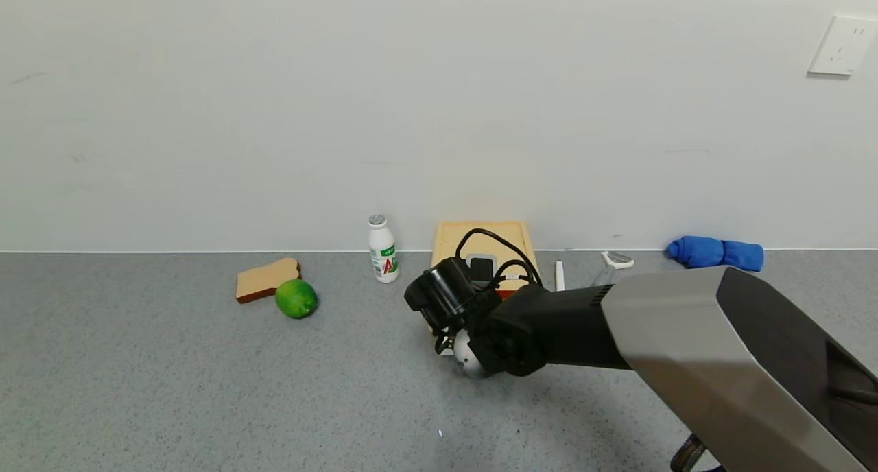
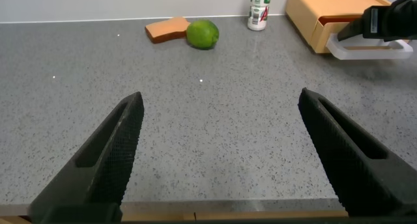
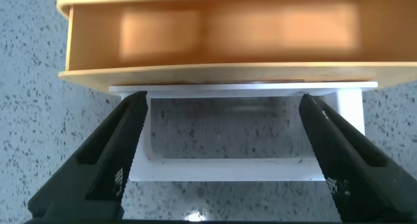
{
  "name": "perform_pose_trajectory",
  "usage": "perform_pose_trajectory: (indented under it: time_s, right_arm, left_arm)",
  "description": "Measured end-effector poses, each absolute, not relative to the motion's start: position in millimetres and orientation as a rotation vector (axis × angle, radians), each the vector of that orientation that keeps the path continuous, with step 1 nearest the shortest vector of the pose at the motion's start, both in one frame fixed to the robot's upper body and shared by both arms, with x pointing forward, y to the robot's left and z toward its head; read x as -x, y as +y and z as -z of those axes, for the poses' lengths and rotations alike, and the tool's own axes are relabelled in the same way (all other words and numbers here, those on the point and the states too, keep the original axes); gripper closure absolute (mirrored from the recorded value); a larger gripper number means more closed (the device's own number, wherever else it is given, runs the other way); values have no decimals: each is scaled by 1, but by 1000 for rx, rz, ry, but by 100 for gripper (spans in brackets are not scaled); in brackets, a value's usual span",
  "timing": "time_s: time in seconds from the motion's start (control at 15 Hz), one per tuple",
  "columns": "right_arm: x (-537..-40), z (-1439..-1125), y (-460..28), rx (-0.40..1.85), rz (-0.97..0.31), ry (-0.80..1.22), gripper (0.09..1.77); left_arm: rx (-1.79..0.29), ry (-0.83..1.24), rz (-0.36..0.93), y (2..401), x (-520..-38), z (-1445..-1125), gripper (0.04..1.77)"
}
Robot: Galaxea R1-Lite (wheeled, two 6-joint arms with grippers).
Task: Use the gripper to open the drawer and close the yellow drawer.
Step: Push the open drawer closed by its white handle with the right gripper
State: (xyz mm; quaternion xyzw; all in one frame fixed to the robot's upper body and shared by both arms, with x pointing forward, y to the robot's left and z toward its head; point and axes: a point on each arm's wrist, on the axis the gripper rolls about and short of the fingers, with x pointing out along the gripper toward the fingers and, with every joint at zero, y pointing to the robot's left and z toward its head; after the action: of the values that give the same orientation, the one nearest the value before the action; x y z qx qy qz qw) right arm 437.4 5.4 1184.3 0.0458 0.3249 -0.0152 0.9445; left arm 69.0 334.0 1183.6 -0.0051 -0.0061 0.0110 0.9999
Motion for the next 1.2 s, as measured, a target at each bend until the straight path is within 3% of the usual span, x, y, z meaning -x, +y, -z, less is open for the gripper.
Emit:
perform_pose_trajectory:
  time_s: [1.2]
  right_arm:
    - [-462,-1181,2,-91,40,631,15]
  left_arm:
    - [11,-13,-21,334,-69,-1184,9]
